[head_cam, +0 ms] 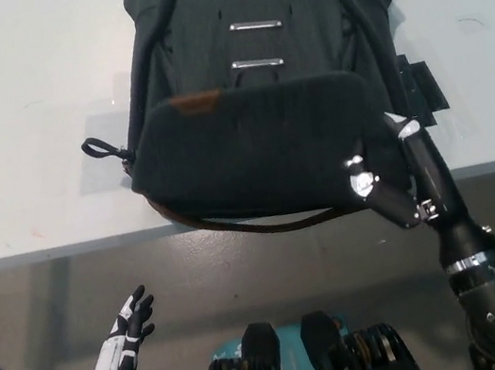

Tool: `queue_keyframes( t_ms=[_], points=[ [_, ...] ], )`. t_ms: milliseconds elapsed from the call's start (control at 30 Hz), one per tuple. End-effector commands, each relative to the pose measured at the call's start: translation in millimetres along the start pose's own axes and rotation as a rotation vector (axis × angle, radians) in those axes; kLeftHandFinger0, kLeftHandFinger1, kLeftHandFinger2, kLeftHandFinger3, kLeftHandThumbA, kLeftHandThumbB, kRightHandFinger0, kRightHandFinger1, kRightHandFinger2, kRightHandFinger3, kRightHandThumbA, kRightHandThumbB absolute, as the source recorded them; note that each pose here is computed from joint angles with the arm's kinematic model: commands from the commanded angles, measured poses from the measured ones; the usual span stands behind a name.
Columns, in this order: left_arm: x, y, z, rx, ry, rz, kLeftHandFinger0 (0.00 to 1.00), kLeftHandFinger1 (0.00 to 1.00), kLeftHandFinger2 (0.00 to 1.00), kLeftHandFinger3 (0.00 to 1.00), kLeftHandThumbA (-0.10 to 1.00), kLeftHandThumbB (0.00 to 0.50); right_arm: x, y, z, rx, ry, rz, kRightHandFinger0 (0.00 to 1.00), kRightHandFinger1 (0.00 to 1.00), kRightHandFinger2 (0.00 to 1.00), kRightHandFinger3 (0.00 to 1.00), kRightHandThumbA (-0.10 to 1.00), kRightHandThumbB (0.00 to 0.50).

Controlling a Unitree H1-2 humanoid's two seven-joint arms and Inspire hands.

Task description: A bag is kept in the middle of the table with its flap loosely closed and the robot uses its right hand to adjust it and opens it

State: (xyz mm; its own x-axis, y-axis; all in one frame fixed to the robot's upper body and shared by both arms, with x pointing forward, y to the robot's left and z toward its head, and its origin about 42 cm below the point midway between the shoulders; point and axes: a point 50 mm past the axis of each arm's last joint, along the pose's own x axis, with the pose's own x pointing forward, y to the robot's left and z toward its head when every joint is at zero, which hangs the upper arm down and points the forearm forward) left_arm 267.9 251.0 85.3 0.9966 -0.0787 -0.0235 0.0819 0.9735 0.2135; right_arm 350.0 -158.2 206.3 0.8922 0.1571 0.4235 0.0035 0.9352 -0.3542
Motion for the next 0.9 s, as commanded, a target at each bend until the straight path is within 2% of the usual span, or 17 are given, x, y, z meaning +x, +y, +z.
queue_keyframes(
  t_ms=[0, 33, 100, 300, 400, 567, 633, 700, 800, 867],
  points=[
    [12, 9, 20, 0.017, -0.097, 0.002, 1.00, 1.00, 1.00, 1.00, 1.00, 0.000, -63, 1, 15, -0.530, -0.438, 0.253, 1.00, 1.00, 1.00, 1.00, 0.86, 0.456],
    [12, 9, 20, 0.019, -0.098, 0.002, 1.00, 1.00, 1.00, 1.00, 1.00, 0.000, -69, 1, 6, -0.533, -0.338, 0.332, 1.00, 1.00, 1.00, 1.00, 0.95, 0.498],
    [13, 8, 21, 0.014, -0.097, -0.005, 1.00, 1.00, 1.00, 1.00, 1.00, 0.000, -79, -1, -8, -0.542, -0.262, 0.370, 1.00, 1.00, 1.00, 1.00, 1.00, 0.495],
    [17, 9, 23, 0.015, -0.104, 0.001, 1.00, 1.00, 1.00, 1.00, 1.00, 0.000, -97, -1, -35, -0.554, -0.164, 0.417, 1.00, 1.00, 1.00, 1.00, 1.00, 0.482],
    [19, 10, 24, 0.021, -0.107, 0.001, 1.00, 1.00, 1.00, 1.00, 1.00, 0.000, -108, 1, -48, -0.541, -0.052, 0.491, 1.00, 1.00, 1.00, 1.00, 1.00, 0.472],
    [22, 11, 27, 0.015, -0.116, -0.001, 1.00, 1.00, 1.00, 1.00, 1.00, 0.000, -121, -1, -58, -0.516, 0.042, 0.580, 1.00, 1.00, 1.00, 1.00, 1.00, 0.446],
    [24, 13, 29, 0.021, -0.122, -0.001, 1.00, 1.00, 1.00, 1.00, 1.00, 0.000, -121, -4, -62, -0.507, 0.085, 0.609, 1.00, 1.00, 1.00, 1.00, 1.00, 0.457],
    [24, 13, 29, 0.023, -0.123, 0.002, 1.00, 1.00, 1.00, 1.00, 1.00, 0.000, -123, -12, -65, -0.542, 0.145, 0.652, 1.00, 1.00, 1.00, 1.00, 1.00, 0.438],
    [24, 13, 30, 0.018, -0.121, -0.002, 1.00, 1.00, 1.00, 1.00, 1.00, 0.000, -120, -24, -63, -0.543, 0.190, 0.648, 1.00, 1.00, 1.00, 1.00, 1.00, 0.455],
    [25, 14, 30, 0.020, -0.123, -0.003, 1.00, 1.00, 1.00, 1.00, 1.00, 0.000, -116, -36, -61, -0.532, 0.232, 0.629, 1.00, 1.00, 1.00, 1.00, 1.00, 0.444]
  ],
)
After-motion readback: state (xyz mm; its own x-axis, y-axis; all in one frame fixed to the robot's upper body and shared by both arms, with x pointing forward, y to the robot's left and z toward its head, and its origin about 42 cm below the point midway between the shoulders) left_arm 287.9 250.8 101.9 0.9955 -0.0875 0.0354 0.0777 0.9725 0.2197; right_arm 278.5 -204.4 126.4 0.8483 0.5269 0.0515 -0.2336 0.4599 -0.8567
